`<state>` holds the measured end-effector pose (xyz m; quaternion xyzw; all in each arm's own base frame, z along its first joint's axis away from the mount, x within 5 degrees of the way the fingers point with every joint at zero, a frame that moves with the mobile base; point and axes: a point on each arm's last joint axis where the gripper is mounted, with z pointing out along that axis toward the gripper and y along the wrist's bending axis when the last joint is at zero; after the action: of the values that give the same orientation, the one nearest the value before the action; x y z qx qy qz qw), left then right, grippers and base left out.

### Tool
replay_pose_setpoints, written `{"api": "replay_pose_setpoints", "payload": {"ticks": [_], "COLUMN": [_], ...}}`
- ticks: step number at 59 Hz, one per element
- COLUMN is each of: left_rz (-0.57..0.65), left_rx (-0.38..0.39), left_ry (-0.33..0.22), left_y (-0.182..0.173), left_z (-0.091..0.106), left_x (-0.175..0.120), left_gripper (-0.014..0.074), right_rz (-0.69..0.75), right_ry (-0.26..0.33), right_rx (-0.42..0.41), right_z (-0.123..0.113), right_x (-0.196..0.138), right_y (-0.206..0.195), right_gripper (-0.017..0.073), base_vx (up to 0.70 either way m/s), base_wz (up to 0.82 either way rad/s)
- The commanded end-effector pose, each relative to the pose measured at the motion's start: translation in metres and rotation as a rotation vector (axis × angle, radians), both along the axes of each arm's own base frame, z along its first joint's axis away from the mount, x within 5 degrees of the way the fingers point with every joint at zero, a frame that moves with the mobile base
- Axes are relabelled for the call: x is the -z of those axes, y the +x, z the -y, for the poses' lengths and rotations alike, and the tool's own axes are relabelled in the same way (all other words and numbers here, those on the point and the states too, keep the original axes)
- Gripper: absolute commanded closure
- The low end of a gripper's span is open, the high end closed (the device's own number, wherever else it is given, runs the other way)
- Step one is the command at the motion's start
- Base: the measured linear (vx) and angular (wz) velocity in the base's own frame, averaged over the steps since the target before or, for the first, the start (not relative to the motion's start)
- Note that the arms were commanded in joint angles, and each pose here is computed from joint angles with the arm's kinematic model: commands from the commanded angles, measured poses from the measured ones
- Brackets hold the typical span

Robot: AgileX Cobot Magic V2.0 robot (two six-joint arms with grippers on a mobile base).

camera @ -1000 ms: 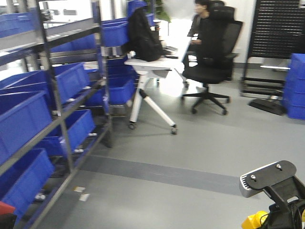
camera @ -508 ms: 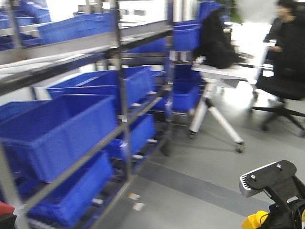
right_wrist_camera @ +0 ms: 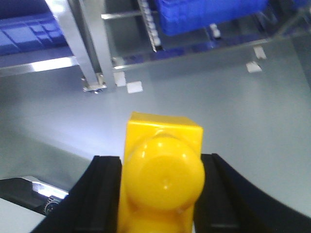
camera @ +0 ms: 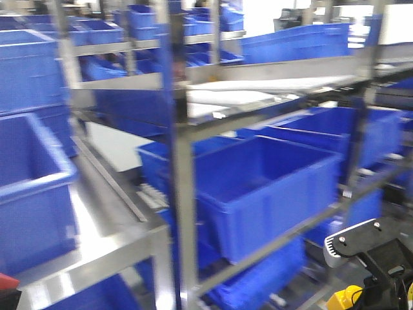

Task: Pick red and yellow blocks into blue bin
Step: 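Drive the base to the shelf with the large blue bin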

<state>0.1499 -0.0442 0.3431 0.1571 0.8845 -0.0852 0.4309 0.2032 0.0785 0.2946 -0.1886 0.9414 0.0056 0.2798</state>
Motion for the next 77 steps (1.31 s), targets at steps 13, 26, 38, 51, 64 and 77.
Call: {"api": "replay_pose_setpoints", "payload": {"ticks": [13, 26, 38, 51, 64, 77], "left_rz": [0.090, 0.090, 0.090, 0.090, 0.090, 0.090], "left_rx": [-0.013, -0.013, -0.013, -0.013, -0.013, -0.013], "left_ry": [-0.045, -0.045, -0.045, -0.045, -0.045, -0.045], "left_y": [0.0021, 0.0021, 0.0021, 0.0021, 0.0021, 0.0021], "left_z": [0.0009, 0.0009, 0.0009, 0.0009, 0.0009, 0.0009], "left_x": [-0.0146, -0.0146, -0.0146, -0.0146, -0.0146, -0.0146], "left_gripper": [0.0270, 0.0270, 0.0270, 0.0270, 0.0270, 0.0270], "right_rz": [0.098, 0.098, 0.098, 0.098, 0.098, 0.098], "right_ry": [0.022, 0.022, 0.022, 0.022, 0.022, 0.022], "right_rx": [-0.011, -0.011, -0.011, -0.011, -0.011, -0.011], "right_z": [0.0001, 0.0001, 0.0001, 0.0001, 0.0001, 0.0001], "right_x": [-0.0166, -0.0166, -0.0166, -0.0166, -0.0166, -0.0166], "right_y": [0.0028, 0.0028, 0.0028, 0.0028, 0.0028, 0.0028], "right_gripper": [0.0332, 0.0332, 0.0332, 0.0332, 0.0332, 0.0332], "base_vx": [0.14, 0.10, 0.07, 0.04, 0.02, 0.01], "base_wz": [0.60, 0.57, 0.53, 0.44, 0.31, 0.19]}}
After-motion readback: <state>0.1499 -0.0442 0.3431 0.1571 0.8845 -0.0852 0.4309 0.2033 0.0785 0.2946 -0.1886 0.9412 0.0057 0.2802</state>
